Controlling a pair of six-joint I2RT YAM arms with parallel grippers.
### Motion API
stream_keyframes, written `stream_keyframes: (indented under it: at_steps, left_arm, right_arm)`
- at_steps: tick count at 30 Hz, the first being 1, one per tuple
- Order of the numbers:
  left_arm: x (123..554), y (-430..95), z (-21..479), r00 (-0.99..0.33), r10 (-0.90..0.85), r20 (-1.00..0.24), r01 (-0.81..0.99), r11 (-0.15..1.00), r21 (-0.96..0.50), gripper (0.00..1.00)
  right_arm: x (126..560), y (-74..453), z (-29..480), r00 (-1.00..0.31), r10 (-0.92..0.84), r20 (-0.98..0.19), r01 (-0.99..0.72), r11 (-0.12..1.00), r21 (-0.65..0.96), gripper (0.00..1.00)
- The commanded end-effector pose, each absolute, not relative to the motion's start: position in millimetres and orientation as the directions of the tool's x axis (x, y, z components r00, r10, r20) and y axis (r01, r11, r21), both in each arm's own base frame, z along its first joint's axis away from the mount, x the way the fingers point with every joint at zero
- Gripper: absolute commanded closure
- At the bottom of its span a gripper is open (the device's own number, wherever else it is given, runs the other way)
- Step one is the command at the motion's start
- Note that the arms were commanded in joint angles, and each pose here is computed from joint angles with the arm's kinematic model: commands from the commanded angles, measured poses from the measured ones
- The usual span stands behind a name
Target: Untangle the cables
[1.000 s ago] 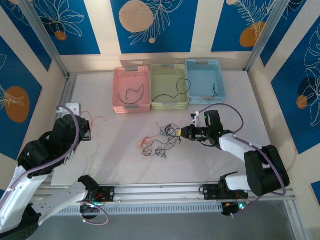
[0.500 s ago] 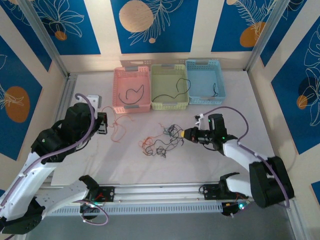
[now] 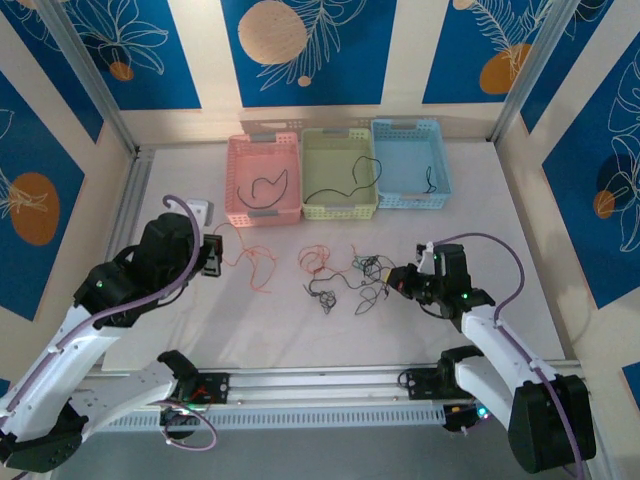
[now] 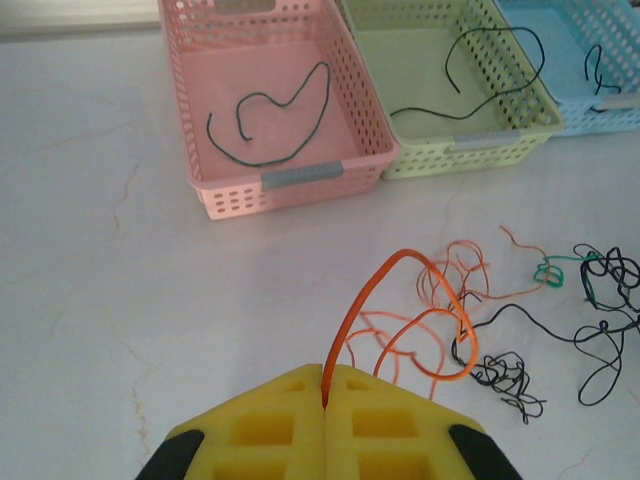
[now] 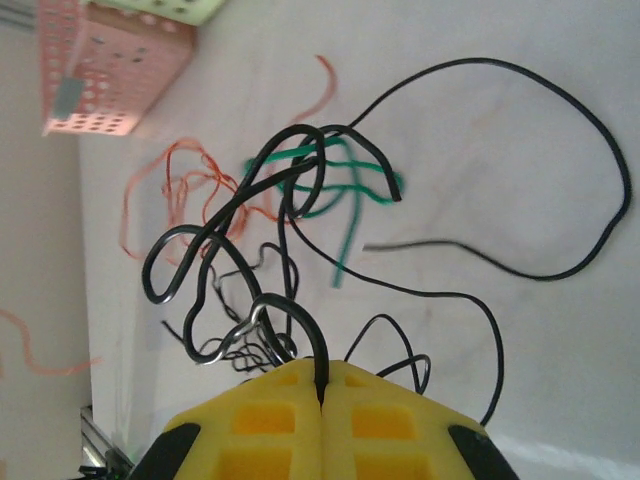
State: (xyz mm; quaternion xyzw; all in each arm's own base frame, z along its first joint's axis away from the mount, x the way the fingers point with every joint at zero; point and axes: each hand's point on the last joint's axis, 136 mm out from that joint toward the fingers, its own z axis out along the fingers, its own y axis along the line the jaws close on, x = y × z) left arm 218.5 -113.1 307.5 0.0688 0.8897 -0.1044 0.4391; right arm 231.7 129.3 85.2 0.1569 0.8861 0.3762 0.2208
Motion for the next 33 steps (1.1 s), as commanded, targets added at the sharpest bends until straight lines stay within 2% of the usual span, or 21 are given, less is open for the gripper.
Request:
stream_keyframes:
  at_steps: [1,6,9,14,17,20,27,33]
  left_arm:
    - [219,-115,311,-0.592,0.013,-0.806,0.225,0.963,-0.15,1.0]
    - [221,-121,302,-0.611,0.033,-0.791,0.243,0.959,-0.147,1.0]
    - [223,-126,291,-0.632,0.049,-0.774,0.248,0.958,-0.142,1.0]
    - [227,-140,274,-0.665,0.097,-0.74,0.291,0.947,-0.138,1.0]
    - [230,-144,272,-0.661,0.128,-0.74,0.317,0.941,-0.12,1.0]
    - [235,-146,271,-0.654,0.163,-0.739,0.33,0.94,-0.085,1.0]
    - [245,-149,264,-0.627,0.211,-0.75,0.362,0.932,-0.04,1.0]
    - [245,-145,261,-0.638,0.222,-0.738,0.359,0.933,-0.03,1.0]
  right_arm:
    - [216,118,65,-0.856,0.486,-0.175,0.25,0.686,0.683,0.99]
    - [213,111,65,-0.846,0.505,-0.173,0.286,0.702,0.652,0.88]
    - [212,110,64,-0.851,0.499,-0.165,0.294,0.711,0.639,0.76]
    - [214,105,71,-0.858,0.491,-0.153,0.305,0.725,0.617,0.62]
    - [219,93,88,-0.849,0.486,-0.21,0.295,0.764,0.574,0.54]
    - [231,81,113,-0.817,0.516,-0.256,0.294,0.756,0.585,0.48]
    - [288,45,194,-0.714,0.525,-0.463,0.243,0.807,0.538,0.45]
    - [363,54,228,-0.736,0.512,-0.443,0.176,0.777,0.605,0.48]
